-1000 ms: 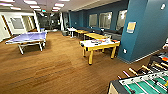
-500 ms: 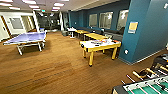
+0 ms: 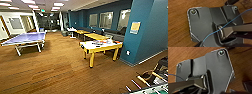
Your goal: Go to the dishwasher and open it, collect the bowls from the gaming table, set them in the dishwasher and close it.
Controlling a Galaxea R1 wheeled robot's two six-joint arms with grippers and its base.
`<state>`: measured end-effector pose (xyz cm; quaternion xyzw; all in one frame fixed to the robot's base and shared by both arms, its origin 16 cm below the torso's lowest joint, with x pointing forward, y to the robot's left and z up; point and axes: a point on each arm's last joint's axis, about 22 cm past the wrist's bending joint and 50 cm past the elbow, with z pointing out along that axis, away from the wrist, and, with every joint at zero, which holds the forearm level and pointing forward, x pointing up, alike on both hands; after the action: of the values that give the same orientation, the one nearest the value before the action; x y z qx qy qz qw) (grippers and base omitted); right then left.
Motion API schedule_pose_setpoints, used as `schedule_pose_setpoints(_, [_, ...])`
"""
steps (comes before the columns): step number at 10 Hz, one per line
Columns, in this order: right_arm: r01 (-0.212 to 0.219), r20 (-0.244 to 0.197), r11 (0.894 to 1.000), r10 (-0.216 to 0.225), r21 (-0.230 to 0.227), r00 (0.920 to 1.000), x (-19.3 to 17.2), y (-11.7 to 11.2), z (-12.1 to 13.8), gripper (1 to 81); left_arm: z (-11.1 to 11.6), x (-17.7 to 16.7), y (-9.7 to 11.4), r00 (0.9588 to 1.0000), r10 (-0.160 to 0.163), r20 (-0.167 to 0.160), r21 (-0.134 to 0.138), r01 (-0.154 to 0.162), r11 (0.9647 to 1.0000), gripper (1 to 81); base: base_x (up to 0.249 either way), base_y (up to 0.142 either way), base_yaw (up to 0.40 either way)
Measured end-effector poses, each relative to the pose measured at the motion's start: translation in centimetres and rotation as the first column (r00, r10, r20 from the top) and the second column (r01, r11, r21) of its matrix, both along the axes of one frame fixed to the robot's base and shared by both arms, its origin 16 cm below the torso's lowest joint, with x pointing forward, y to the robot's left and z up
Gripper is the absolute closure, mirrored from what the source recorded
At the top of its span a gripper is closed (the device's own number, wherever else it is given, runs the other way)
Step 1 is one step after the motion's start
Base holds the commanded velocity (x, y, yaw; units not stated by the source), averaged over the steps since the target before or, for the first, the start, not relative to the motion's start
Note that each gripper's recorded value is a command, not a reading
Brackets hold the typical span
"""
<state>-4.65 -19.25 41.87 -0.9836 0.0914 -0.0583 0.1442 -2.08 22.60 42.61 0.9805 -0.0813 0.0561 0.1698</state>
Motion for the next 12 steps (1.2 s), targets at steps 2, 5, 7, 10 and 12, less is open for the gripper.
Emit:
schedule_pose_setpoints(2, [0.0, 0.0, 1.0, 0.0, 0.0, 1.0, 0.0, 0.0, 0.0, 1.0, 0.0, 0.04, -0.01, 1.0, 0.0, 0.001, 0.0, 0.0, 1.0, 1.0, 0.182, 0.0, 0.0])
schedule_pose_setpoints(5, [0.001, 0.003, 1.0, -0.001, 0.0, 1.0, 0.01, -0.01, 0.01, 1.0, 0.0, -0.19, 0.06, 1.0, 0.0, -0.002, 0.001, 0.0, 1.0, 1.0, 0.182, 0.0, 0.0])
schedule_pose_setpoints(7, [0.001, -0.002, 1.0, -0.001, 0.003, 1.0, -0.35, 0.15, 0.02, 1.0, 0.0, -0.07, -0.01, 1.0, 0.0, -0.002, 0.0, 0.0, 1.0, 1.0, 0.182, 0.0, 0.0])
schedule_pose_setpoints(10, [0.001, -0.001, 1.0, -0.001, 0.002, 1.0, -0.22, 0.08, 0.02, 1.0, 0.01, 0.05, -0.03, 1.0, 0.0, 0.0, -0.001, 0.0, 1.0, 1.0, 0.185, 0.0, 0.0])
schedule_pose_setpoints(12, [0.001, -0.002, 1.0, -0.001, 0.003, 1.0, -0.35, 0.16, 0.02, 1.0, 0.0, -0.12, -0.03, 1.0, 0.0, -0.002, 0.0, 0.0, 1.0, 1.0, 0.189, 0.0, 0.0])
